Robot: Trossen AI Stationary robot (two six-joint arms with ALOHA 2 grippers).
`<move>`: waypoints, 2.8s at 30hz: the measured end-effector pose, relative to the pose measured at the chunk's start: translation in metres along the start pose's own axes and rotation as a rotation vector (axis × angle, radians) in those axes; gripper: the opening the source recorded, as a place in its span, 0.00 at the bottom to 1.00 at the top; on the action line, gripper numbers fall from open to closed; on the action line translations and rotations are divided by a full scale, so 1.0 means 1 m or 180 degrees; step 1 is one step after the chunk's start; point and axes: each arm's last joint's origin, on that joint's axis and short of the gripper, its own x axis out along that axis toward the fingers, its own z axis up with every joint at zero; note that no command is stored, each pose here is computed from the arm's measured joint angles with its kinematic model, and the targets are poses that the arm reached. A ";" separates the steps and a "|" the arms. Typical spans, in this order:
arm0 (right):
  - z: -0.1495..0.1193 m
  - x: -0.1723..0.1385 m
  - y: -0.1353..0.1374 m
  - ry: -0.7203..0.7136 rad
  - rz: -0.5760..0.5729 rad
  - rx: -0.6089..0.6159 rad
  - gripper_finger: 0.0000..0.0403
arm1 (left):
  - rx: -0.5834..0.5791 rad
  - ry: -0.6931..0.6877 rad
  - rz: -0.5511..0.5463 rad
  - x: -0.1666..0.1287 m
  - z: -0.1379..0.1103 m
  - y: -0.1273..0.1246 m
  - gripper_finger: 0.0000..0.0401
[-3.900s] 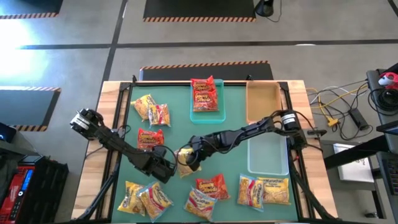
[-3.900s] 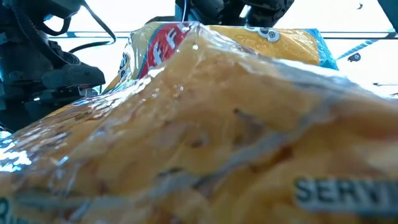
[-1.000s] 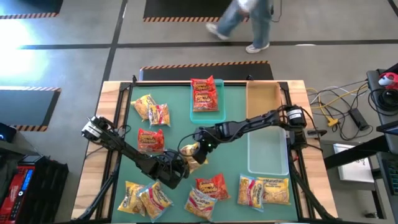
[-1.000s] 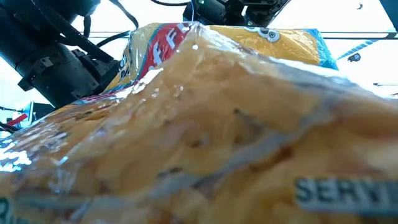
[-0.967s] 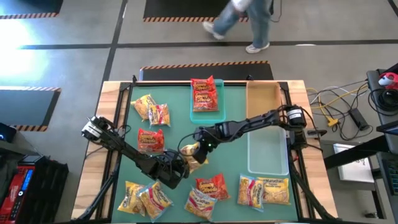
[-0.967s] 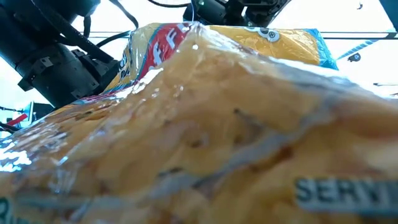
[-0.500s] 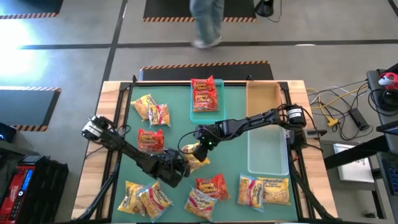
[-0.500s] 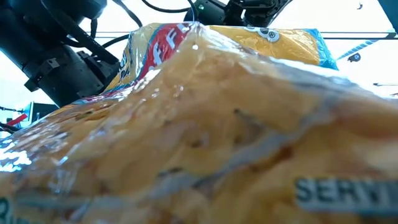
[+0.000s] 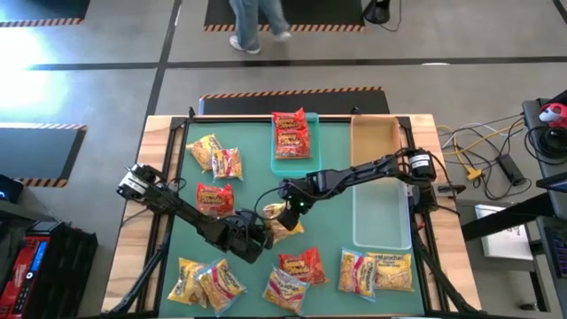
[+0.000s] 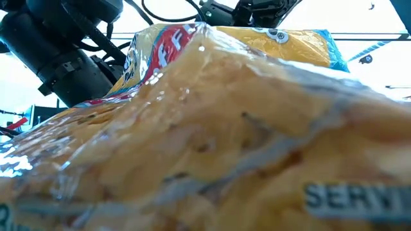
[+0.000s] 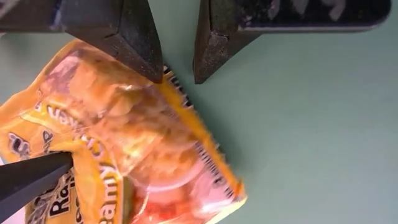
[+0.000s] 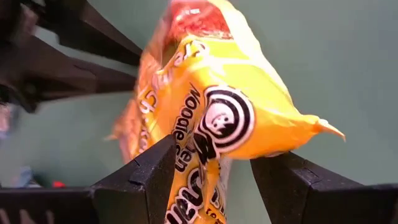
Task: Sort Maruchan noodles
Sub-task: Put the yellow noodle pack into the orange bin
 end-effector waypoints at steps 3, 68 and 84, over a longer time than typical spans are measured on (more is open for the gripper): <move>-0.001 0.000 -0.001 0.0029 -0.0039 -0.0017 0.48 | -0.0003 0.0003 -0.0005 0.000 0.000 0.000 0.19; -0.008 -0.034 -0.010 0.0361 -0.0469 -0.0009 0.48 | 0.0638 -0.0174 -0.0361 0.014 -0.007 -0.010 0.19; -0.006 -0.016 -0.027 0.0133 0.0050 -0.0079 0.48 | 0.0656 -0.0161 -0.0359 0.014 -0.007 -0.010 0.19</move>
